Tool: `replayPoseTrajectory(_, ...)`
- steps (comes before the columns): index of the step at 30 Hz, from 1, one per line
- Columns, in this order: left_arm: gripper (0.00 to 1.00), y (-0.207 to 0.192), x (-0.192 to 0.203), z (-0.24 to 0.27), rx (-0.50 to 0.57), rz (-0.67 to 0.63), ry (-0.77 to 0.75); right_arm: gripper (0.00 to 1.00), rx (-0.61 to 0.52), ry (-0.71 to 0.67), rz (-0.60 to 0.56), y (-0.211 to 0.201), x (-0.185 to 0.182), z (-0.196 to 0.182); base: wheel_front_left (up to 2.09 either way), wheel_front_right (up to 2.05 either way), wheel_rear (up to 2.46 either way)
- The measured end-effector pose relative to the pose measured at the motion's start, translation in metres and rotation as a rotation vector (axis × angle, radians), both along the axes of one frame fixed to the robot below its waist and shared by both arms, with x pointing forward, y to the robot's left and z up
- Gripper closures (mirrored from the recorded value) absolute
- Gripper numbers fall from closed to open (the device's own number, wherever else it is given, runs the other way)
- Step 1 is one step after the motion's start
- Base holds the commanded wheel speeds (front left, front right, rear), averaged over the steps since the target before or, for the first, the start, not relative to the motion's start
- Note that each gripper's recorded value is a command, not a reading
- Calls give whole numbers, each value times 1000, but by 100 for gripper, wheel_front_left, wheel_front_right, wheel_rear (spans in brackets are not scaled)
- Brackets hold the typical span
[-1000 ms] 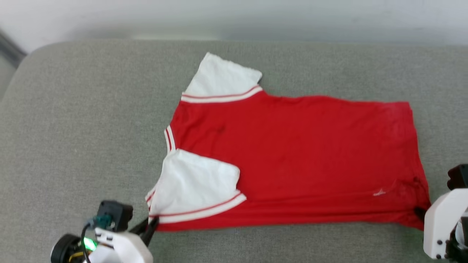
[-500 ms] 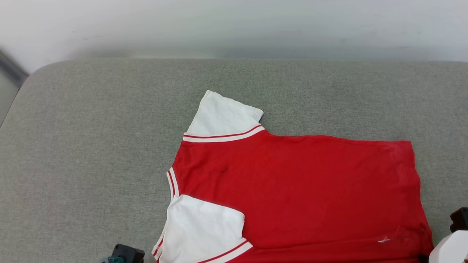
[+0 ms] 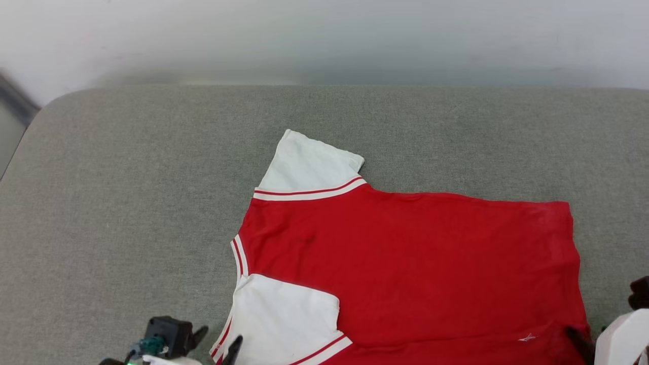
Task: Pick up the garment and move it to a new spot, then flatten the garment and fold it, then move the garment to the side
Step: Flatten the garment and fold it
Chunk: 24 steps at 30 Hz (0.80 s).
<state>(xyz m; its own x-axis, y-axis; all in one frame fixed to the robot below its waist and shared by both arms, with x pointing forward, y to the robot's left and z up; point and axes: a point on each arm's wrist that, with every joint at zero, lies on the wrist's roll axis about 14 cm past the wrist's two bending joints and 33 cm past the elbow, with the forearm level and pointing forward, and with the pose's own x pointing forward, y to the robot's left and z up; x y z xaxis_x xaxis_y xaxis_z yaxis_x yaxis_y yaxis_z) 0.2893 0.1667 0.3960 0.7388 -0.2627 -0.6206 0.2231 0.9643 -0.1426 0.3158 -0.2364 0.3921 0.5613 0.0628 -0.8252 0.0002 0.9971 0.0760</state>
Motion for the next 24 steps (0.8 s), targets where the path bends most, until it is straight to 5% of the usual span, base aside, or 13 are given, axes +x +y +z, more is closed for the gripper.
replayPoseTrajectory(10,0,3,70,108,-42,49,-604,0,52,-529,-17,7,57,94,0,0,0)
replayPoseTrajectory(16,0,3,82,139,-68,105,-746,0,86,-793,-24,14,66,136,0,0,0)
replayPoseTrajectory(24,0,3,88,161,-109,151,-837,0,125,-972,-32,25,67,157,0,0,0)
